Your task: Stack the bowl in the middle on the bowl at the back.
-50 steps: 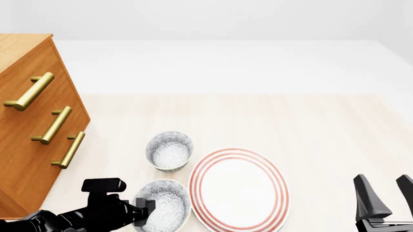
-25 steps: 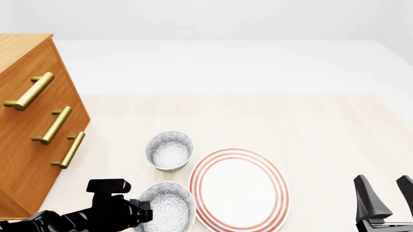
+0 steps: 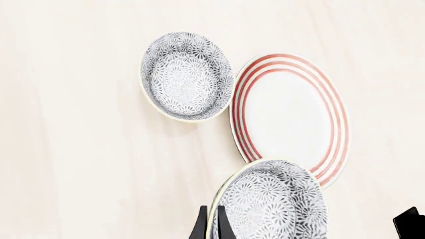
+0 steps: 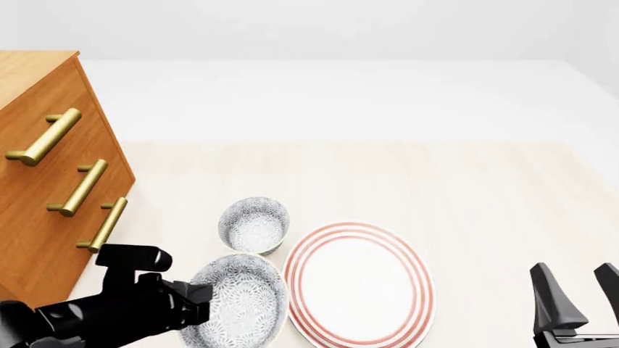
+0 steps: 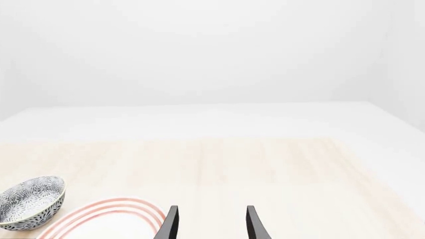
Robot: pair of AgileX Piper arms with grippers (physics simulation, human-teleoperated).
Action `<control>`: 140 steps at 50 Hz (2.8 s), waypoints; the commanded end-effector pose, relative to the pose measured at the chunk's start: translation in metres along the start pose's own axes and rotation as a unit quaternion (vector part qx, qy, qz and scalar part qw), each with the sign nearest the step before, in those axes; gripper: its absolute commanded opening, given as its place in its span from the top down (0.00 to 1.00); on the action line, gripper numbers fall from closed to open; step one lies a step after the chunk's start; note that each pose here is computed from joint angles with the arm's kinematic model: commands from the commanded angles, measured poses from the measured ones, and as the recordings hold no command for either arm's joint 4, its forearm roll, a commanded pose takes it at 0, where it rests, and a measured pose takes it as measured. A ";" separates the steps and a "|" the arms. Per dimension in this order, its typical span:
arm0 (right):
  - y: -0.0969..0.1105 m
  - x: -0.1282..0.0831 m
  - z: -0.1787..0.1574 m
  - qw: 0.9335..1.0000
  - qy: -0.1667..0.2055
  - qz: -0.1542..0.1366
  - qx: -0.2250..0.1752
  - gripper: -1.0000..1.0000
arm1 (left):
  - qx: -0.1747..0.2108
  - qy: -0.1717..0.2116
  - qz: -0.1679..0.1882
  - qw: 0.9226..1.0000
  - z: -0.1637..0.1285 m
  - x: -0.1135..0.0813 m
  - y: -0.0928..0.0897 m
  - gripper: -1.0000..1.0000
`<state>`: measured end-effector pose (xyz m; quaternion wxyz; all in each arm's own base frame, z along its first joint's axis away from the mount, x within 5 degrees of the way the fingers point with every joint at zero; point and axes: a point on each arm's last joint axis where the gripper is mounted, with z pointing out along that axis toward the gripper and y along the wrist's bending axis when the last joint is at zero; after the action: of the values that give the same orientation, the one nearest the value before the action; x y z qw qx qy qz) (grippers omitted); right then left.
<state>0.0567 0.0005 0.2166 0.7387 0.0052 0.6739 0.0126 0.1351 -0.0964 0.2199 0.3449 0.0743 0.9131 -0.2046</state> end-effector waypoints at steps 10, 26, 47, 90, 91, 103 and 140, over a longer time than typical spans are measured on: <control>0.000 0.000 -0.001 1.000 0.000 -0.003 -0.002 0.00 | 0.062 0.021 0.050 0.997 -0.058 -0.009 -0.031 1.00; 0.000 0.000 -0.001 1.000 -0.001 -0.006 -0.003 0.00 | 0.082 0.037 0.074 0.993 -0.081 -0.013 -0.040 1.00; 0.000 0.000 -0.001 1.000 -0.001 -0.006 -0.004 0.00 | 0.091 0.075 0.090 0.989 -0.079 0.010 -0.037 1.00; 0.000 0.000 -0.001 1.000 -0.001 -0.004 -0.004 0.00 | 0.061 0.124 0.099 0.985 -0.053 0.052 -0.012 1.00; 0.000 0.000 -0.001 1.000 -0.001 -0.004 -0.004 0.00 | 0.063 0.125 0.099 0.985 -0.051 0.053 -0.013 0.00; 0.001 0.000 -0.001 1.000 -0.001 -0.003 -0.005 0.00 | 0.061 0.125 0.096 0.986 -0.052 0.054 -0.011 0.00; 0.001 -0.001 -0.001 1.000 -0.003 -0.008 -0.007 0.00 | 0.062 0.060 0.111 0.990 -0.121 0.008 -0.015 0.00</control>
<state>0.0556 0.0012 0.2169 0.7401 -0.0036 0.6724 0.0121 0.0578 -0.0699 0.2789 0.2853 0.2076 0.9095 -0.2196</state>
